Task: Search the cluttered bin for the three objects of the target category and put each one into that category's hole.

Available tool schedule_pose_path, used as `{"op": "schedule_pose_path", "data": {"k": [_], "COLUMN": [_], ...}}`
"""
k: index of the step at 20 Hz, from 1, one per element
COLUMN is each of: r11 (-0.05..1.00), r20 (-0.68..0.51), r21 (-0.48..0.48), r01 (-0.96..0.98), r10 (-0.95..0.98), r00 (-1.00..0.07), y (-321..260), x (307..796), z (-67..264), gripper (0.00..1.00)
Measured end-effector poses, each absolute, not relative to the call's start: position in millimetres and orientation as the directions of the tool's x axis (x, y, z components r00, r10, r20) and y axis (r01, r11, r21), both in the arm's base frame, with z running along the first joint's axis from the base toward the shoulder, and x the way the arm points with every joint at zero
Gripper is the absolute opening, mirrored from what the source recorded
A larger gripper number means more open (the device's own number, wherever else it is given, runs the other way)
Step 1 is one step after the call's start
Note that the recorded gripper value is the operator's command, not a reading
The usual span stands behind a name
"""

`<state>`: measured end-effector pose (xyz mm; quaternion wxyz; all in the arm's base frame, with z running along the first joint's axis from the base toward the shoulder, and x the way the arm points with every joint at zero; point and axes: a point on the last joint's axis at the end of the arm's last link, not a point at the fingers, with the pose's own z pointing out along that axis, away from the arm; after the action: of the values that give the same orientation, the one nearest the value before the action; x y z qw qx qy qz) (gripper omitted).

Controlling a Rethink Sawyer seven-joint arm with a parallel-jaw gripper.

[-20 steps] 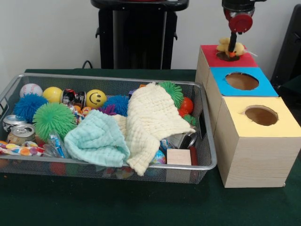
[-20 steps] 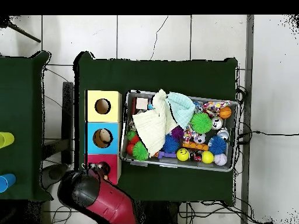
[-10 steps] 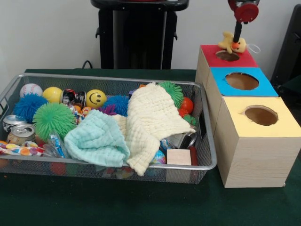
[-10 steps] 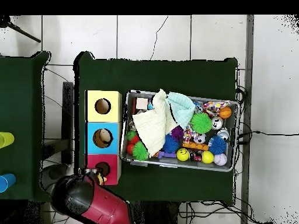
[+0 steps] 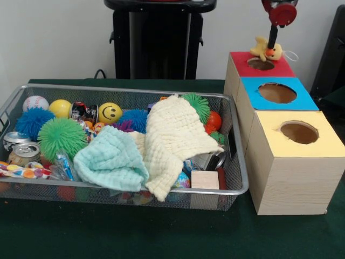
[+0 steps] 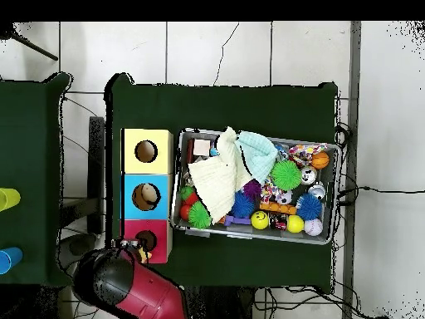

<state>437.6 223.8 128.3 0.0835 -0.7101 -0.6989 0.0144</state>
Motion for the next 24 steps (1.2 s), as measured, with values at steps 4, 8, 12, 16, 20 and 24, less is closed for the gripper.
{"op": "schedule_pose_path", "data": {"k": [4, 8, 12, 16, 20, 24], "r11": [-0.012, -0.019, -0.032, -0.047, -0.048, -0.051], "r20": [0.090, 0.077, 0.059, 0.035, 0.015, 0.000], "r21": [-0.143, -0.147, -0.151, -0.140, -0.116, -0.087], "r01": [0.990, 0.989, 0.988, 0.989, 0.992, 0.995], "r10": [0.996, 0.997, 0.997, 0.998, 0.999, 0.999], "r00": [0.025, 0.031, 0.041, 0.052, 0.050, 0.051], "y": [221.6, 216.8, 208.7, 197.7, 189.0, 178.5], "x": [436.6, 435.3, 435.3, 443.1, 454.4, 469.7], "z": [126.1, 123.9, 120.9, 119.5, 123.5, 134.2], "gripper": [0.00, 0.00, 0.00, 0.00, 0.00, 0.00]}}
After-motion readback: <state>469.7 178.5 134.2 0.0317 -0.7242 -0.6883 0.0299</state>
